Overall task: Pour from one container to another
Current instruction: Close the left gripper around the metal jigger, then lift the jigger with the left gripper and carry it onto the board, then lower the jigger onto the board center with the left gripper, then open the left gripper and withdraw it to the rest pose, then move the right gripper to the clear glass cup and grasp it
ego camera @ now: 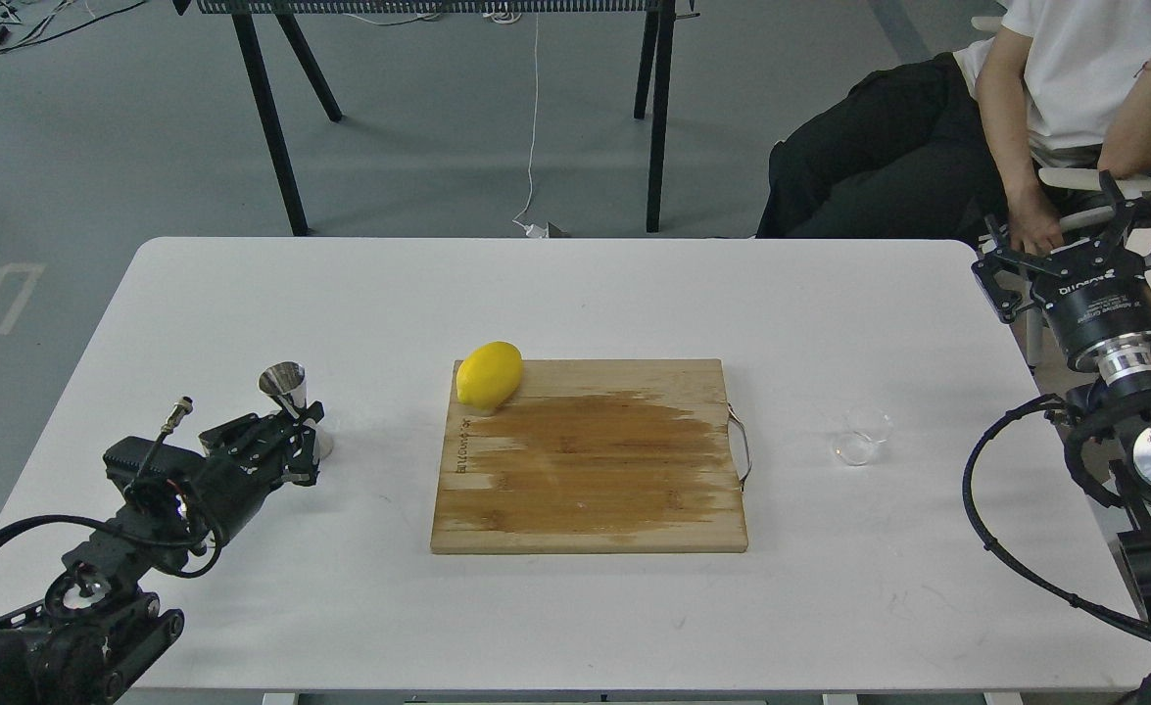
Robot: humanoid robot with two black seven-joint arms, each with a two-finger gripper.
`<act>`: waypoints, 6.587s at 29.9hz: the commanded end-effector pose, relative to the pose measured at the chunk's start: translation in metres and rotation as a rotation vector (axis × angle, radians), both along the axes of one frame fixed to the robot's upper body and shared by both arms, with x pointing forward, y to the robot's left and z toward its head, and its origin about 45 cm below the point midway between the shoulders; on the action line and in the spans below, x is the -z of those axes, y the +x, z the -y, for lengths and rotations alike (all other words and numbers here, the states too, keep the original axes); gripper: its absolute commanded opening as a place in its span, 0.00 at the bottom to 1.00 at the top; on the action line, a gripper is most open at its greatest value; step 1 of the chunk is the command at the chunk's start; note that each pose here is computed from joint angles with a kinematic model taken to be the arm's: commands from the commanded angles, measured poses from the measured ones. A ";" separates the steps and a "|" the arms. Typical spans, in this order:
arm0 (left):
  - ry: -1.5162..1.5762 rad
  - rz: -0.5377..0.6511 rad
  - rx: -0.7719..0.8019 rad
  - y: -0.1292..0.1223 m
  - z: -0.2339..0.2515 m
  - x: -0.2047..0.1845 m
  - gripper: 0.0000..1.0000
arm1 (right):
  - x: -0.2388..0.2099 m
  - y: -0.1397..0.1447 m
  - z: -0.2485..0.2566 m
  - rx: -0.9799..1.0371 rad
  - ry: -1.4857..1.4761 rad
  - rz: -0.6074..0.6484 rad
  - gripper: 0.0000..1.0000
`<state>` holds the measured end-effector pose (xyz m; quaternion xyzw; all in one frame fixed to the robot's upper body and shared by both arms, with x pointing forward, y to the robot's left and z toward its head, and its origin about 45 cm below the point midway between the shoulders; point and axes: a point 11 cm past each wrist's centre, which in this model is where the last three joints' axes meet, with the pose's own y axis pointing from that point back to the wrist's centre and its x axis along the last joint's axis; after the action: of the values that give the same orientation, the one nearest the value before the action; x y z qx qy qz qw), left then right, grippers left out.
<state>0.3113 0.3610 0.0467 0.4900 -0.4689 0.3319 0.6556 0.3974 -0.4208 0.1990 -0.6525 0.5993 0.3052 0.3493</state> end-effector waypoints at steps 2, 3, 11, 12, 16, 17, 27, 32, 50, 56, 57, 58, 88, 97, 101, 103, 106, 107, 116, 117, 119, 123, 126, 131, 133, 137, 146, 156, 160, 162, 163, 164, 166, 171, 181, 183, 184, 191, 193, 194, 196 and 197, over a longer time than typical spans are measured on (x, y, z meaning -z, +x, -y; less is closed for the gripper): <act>0.009 0.033 0.007 0.010 -0.006 -0.014 0.08 | 0.000 0.000 0.000 0.001 0.001 0.001 1.00; 0.014 0.053 0.013 0.017 -0.007 -0.022 0.08 | 0.000 0.000 0.000 0.001 0.001 0.001 1.00; -0.035 0.286 0.210 0.063 0.048 -0.111 0.08 | 0.000 -0.005 0.009 0.018 -0.005 -0.002 1.00; -0.039 0.313 0.253 0.066 0.062 -0.120 0.08 | 0.000 -0.005 0.010 0.022 -0.003 -0.001 1.00; -0.090 0.297 0.357 0.068 0.114 -0.133 0.07 | 0.004 -0.009 0.014 0.028 -0.009 -0.012 1.00; -0.114 0.286 0.377 0.070 0.131 -0.135 0.07 | 0.005 -0.010 0.014 0.029 -0.010 -0.015 1.00; -0.242 0.098 0.558 0.038 0.256 -0.103 0.07 | 0.003 -0.017 0.030 0.057 -0.025 -0.020 1.00; -0.196 0.031 0.545 0.028 0.260 -0.078 0.07 | 0.003 -0.022 0.039 0.078 -0.028 -0.022 1.00; -0.127 -0.034 0.457 0.036 0.240 -0.048 0.09 | 0.006 -0.025 0.040 0.083 -0.027 -0.027 1.00; -0.121 -0.055 0.495 0.026 0.253 -0.040 0.10 | 0.007 -0.025 0.041 0.084 -0.027 -0.030 1.00; -0.120 -0.056 0.493 0.026 0.252 -0.040 0.10 | 0.007 -0.025 0.040 0.082 -0.027 -0.029 1.00; -0.118 -0.058 0.493 0.026 0.252 -0.039 0.10 | 0.007 -0.025 0.041 0.083 -0.027 -0.031 1.00; -0.145 -0.059 0.501 0.023 0.269 -0.042 0.49 | 0.006 -0.025 0.042 0.085 -0.030 -0.029 1.00; -0.169 -0.044 0.529 0.019 0.275 -0.047 0.67 | 0.006 -0.025 0.042 0.085 -0.030 -0.029 1.00; -0.174 -0.043 0.535 0.017 0.276 -0.049 0.68 | 0.005 -0.025 0.041 0.083 -0.030 -0.027 1.00; -0.167 -0.044 0.535 0.018 0.273 -0.048 0.68 | 0.005 -0.026 0.041 0.079 -0.033 -0.025 1.00; -0.167 -0.044 0.548 0.017 0.269 -0.048 0.70 | 0.003 -0.027 0.043 0.079 -0.040 -0.022 1.00; -0.170 -0.046 0.559 0.016 0.269 -0.048 0.70 | 0.003 -0.027 0.043 0.079 -0.040 -0.022 1.00; -0.143 -0.073 0.548 0.010 0.244 -0.036 0.70 | 0.003 -0.027 0.043 0.078 -0.041 -0.023 1.00; -0.134 -0.074 0.542 0.011 0.239 -0.035 0.70 | 0.003 -0.027 0.043 0.079 -0.040 -0.022 1.00; -0.114 -0.074 0.530 0.014 0.227 -0.035 0.70 | 0.003 -0.027 0.043 0.080 -0.040 -0.024 1.00; -0.088 -0.019 0.498 0.020 0.201 -0.039 0.71 | 0.003 -0.029 0.050 0.091 -0.048 -0.032 1.00; -0.094 0.023 0.483 0.010 0.179 -0.042 0.81 | 0.000 -0.031 0.068 0.133 -0.060 -0.041 1.00; -0.041 0.010 0.464 0.001 0.140 -0.041 0.83 | -0.012 -0.029 0.082 0.155 -0.084 -0.030 1.00; -0.017 0.006 0.460 -0.001 0.123 -0.041 0.85 | -0.015 -0.031 0.089 0.162 -0.098 -0.034 1.00; 0.019 0.032 0.492 -0.003 0.097 -0.049 0.97 | -0.009 -0.038 0.094 0.168 -0.109 -0.055 1.00; -0.433 0.023 0.168 0.036 0.077 -0.090 0.99 | 0.000 -0.073 0.088 0.167 0.058 -0.017 1.00; -1.246 -0.040 -0.169 0.111 0.036 -0.180 1.00 | 0.005 -0.090 0.062 0.159 0.132 -0.099 1.00; -1.591 -0.061 -0.262 0.120 0.005 -0.192 1.00 | 0.006 -0.101 0.042 0.151 0.194 -0.161 1.00; -1.772 -0.081 -0.252 0.124 -0.004 -0.202 1.00 | 0.019 -0.108 0.035 0.149 0.238 -0.182 1.00; -1.856 -0.086 -0.249 0.126 -0.009 -0.206 1.00 | 0.025 -0.110 0.030 0.144 0.248 -0.195 1.00; -1.936 -0.086 -0.255 0.126 -0.016 -0.206 1.00 | 0.031 -0.113 0.026 0.136 0.261 -0.205 1.00; -2.057 -0.082 -0.262 0.126 -0.024 -0.207 1.00 | 0.046 -0.122 0.015 0.088 0.285 -0.243 1.00; -2.170 -0.065 -0.282 0.125 -0.030 -0.207 1.00 | 0.077 -0.136 -0.026 -0.005 0.403 -0.251 1.00; -2.179 -0.064 -0.254 0.132 -0.022 -0.216 1.00 | 0.146 -0.150 -0.057 0.023 0.467 -0.479 1.00; -2.177 -0.063 -0.254 0.132 -0.023 -0.217 1.00 | 0.152 -0.151 -0.064 -0.001 0.465 -0.511 0.99; -2.177 -0.060 -0.254 0.132 -0.024 -0.217 1.00 | 0.154 -0.150 -0.068 -0.006 0.469 -0.526 0.99; -2.173 -0.054 -0.254 0.131 -0.026 -0.219 1.00 | 0.158 -0.142 -0.080 0.026 0.520 -0.669 1.00; -2.172 -0.052 -0.256 0.131 -0.027 -0.219 1.00 | 0.158 -0.134 -0.081 0.049 0.526 -0.739 1.00; -2.172 -0.051 -0.254 0.132 -0.026 -0.220 1.00 | 0.157 -0.128 -0.081 0.055 0.523 -0.766 1.00; -2.173 -0.052 -0.257 0.132 -0.026 -0.219 1.00 | 0.152 -0.118 -0.083 0.058 0.518 -0.784 1.00; -2.174 -0.052 -0.256 0.132 -0.026 -0.218 1.00 | 0.150 -0.115 -0.084 0.052 0.519 -0.780 1.00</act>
<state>0.4429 0.3872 0.2658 -0.2978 0.1422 0.6235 0.7088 0.2712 -0.3387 0.0437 -0.3707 0.6036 0.6538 0.2659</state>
